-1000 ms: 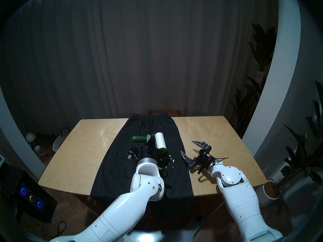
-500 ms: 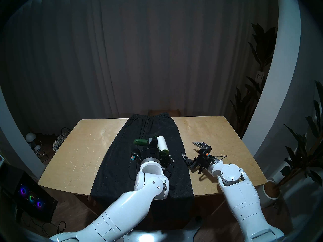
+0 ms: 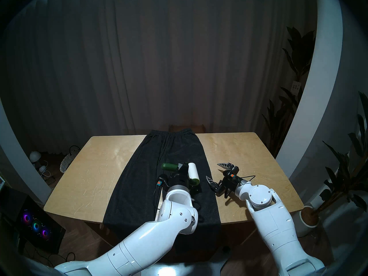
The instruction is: Remove lint and debris from pants with a lint roller
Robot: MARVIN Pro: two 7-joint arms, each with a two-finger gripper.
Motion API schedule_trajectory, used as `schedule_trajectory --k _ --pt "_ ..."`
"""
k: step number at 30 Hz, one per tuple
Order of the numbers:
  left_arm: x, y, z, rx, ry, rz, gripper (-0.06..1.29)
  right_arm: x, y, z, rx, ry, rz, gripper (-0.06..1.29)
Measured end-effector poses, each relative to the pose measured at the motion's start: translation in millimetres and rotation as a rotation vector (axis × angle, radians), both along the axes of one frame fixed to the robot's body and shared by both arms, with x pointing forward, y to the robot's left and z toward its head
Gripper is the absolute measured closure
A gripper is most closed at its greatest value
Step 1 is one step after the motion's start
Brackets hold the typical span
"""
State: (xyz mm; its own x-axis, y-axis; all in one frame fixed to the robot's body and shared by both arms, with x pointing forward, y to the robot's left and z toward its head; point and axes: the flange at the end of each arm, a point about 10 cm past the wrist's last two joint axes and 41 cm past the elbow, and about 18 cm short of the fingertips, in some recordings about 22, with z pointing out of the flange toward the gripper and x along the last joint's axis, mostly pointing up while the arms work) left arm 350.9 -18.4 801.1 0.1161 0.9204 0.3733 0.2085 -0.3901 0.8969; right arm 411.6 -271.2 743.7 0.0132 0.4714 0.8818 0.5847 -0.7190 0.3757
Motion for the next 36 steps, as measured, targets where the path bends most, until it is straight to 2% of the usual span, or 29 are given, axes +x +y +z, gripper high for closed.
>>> schedule_trajectory --k 4,13,24,29,36 --pt "-0.1 -4 -8.3 0.021 -0.005 -0.005 1.16 1.6 -3 1.3 -0.008 0.007 -0.009 0.0" --pt "-2.3 -18 -17.2 0.049 -0.073 -0.045 1.16 1.1 -8 3.0 -0.021 0.019 -0.002 0.0" --pt "1.5 -28 -28.7 0.085 -0.109 -0.049 1.16 -2.4 -8 4.1 -0.031 0.025 0.012 0.0" --pt "4.4 -32 -38.6 0.133 -0.111 -0.062 1.16 -3.1 -7 4.4 -0.035 0.025 0.016 0.0" --pt "4.8 -37 -43.9 0.192 -0.1 -0.076 1.16 -3.2 -4 4.3 -0.035 0.024 0.019 0.0"
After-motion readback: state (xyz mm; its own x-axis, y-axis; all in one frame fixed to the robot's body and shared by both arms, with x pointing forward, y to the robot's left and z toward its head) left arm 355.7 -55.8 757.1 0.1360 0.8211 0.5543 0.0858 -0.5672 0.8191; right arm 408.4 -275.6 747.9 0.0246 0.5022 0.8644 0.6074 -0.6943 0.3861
